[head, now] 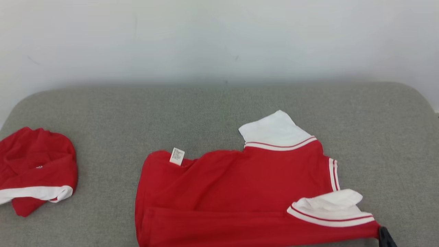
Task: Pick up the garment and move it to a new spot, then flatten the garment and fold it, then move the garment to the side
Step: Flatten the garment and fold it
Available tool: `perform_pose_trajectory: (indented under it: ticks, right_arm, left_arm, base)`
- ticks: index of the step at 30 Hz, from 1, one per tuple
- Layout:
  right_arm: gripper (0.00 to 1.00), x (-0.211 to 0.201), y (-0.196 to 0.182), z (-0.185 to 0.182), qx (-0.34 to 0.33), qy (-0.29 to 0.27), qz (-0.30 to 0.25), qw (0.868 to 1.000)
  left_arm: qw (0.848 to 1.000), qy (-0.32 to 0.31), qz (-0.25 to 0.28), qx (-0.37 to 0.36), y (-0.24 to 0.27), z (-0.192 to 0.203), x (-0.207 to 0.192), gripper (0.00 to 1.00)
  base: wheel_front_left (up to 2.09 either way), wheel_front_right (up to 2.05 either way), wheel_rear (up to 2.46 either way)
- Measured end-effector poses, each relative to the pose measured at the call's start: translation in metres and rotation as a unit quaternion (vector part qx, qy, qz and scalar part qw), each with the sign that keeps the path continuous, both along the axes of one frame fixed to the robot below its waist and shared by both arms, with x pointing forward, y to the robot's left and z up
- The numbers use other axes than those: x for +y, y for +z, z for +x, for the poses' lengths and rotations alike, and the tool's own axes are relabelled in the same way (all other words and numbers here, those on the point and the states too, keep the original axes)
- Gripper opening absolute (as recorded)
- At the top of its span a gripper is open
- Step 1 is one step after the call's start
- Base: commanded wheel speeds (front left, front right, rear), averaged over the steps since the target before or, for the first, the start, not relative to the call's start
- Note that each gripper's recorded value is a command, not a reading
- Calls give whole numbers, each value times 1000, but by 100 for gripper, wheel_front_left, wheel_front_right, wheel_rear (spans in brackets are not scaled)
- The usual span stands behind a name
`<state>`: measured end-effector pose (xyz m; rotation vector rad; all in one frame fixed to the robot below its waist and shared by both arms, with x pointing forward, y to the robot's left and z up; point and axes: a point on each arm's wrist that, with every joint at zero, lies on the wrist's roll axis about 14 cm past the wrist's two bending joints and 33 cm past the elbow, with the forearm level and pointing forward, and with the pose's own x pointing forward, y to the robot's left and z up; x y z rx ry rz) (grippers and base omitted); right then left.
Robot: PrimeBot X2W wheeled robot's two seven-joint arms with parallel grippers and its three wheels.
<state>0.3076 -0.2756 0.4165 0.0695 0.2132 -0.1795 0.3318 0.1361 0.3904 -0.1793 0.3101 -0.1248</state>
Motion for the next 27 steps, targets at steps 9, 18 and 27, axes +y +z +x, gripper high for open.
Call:
perform_pose_trajectory:
  ticks: [9,18,27]
  right_arm:
    - [24,4,-4,-19,4,-1,7,1000]
    - [100,38,14,8,-28,56,10,998]
    - [100,101,11,10,-22,162,18,986]
  left_arm:
    - [1000,-2,1,8,-4,-17,-2,100]
    - [1000,7,17,9,-6,-14,2,100]
    - [1000,14,19,3,-2,-14,5,100]
  base:
    - [0,0,0]
    - [0,0,0]
    - [0,0,0]
